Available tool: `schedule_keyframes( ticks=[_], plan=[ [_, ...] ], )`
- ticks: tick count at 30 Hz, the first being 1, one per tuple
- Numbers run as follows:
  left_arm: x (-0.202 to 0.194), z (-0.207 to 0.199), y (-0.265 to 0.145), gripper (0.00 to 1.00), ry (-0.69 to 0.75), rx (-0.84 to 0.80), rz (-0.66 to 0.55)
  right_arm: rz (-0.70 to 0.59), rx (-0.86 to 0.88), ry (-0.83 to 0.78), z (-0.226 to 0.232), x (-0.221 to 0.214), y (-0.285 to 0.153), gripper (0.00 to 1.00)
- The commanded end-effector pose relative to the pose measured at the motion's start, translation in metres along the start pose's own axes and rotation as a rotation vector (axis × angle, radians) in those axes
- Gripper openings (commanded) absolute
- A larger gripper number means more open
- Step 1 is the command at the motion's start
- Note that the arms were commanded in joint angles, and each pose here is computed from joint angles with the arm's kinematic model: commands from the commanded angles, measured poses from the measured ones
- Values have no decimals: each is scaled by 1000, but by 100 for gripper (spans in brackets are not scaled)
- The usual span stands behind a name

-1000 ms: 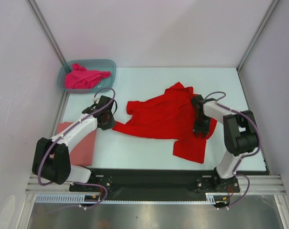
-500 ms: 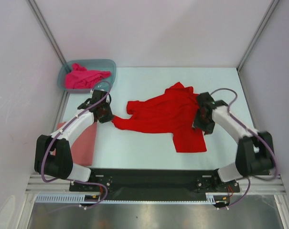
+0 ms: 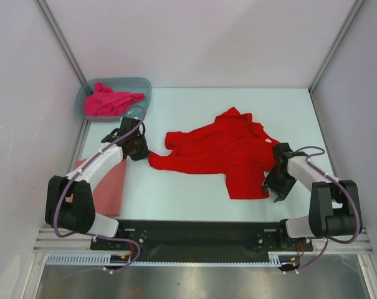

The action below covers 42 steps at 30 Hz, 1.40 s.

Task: Fold and stack the t-shirts
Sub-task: Flatten the tshirt out

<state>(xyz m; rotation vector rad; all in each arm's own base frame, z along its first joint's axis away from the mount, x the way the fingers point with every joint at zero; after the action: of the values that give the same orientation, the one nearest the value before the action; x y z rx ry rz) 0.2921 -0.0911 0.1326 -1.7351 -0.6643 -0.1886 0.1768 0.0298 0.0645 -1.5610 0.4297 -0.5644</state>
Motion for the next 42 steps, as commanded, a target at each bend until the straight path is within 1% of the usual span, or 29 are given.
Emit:
schedule_keyframes(
  ticks=[1,7,13,15,17,18,19,21,22,23,25,26,27,29,30,31,32,33,34,36,37,38,39,40,42],
  plan=[
    [4,-6,-5,0,19,-51,-23,-28,61,8,13,10,8,57],
    [1,-4,-6,0,20,-48,-18,-21,60,10,14,9,15,51],
    [-1,-3,-5,0,20,-48,-9,-30,85,17,20,10,21,40],
    [-1,-3,-6,0,21,-47,-11,-43,79,12,19,12,22,30],
    [-1,-3,-7,0,23,-49,-14,-72,79,-6,19,16,20,13],
    [-2,-3,-9,1,23,-48,-12,-86,68,-6,17,18,20,3],
    [1,-3,-11,0,26,-45,-23,-120,75,-25,20,25,13,0],
    [3,-3,-18,1,35,-45,-35,-186,47,-28,19,37,1,0],
    [9,-5,-23,1,38,-48,-53,-210,43,-27,19,42,-10,0],
    [13,-6,-28,0,51,-49,-68,-299,92,-24,27,59,-36,0],
    [24,-11,-43,0,56,-58,-106,-409,125,-6,32,78,-69,0],
    [31,-11,-48,1,59,-40,-135,-501,183,14,42,97,-105,0],
    [35,-13,-54,0,62,-45,-146,-535,182,25,41,106,-120,0],
    [55,-27,-70,0,92,-93,-200,-617,214,53,46,125,-154,0],
    [61,-30,-76,0,97,-97,-208,-690,248,72,48,143,-184,0],
    [80,-41,-92,0,99,-125,-262,-741,277,81,51,153,-202,0],
    [88,-46,-93,0,108,-128,-270,-782,300,89,53,162,-217,0],
    [105,-60,-112,0,122,-182,-312,-860,357,89,57,175,-249,0],
    [114,-66,-120,0,147,-200,-339,-902,371,119,51,186,-264,0],
    [132,-76,-132,0,161,-220,-386,-969,434,139,49,198,-297,0],
    [146,-84,-151,0,168,-245,-445,-1046,463,172,39,206,-327,0],
    [153,-87,-159,0,176,-258,-476,-1085,485,185,35,209,-343,0],
    [160,-94,-167,0,183,-292,-506,-1130,529,188,34,211,-360,0],
    [170,-101,-184,0,187,-323,-556,-1197,570,201,27,211,-388,0],
    [180,-112,-200,0,196,-387,-610,-1284,617,204,22,208,-418,0]
  ],
)
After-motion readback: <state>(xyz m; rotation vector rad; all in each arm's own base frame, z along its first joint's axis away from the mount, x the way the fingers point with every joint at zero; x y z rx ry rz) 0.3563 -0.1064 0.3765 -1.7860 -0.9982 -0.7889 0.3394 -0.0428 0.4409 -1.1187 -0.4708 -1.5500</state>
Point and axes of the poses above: each gripper's point midway between its finger pads, its own y axis out along the fingers, its own z axis along the line the jaws close on, x = y × z, the point moved 5 cm from there along -y, back along the fingers, and after that the axes turned 2 degrees about -y, right-handed, at the moved point
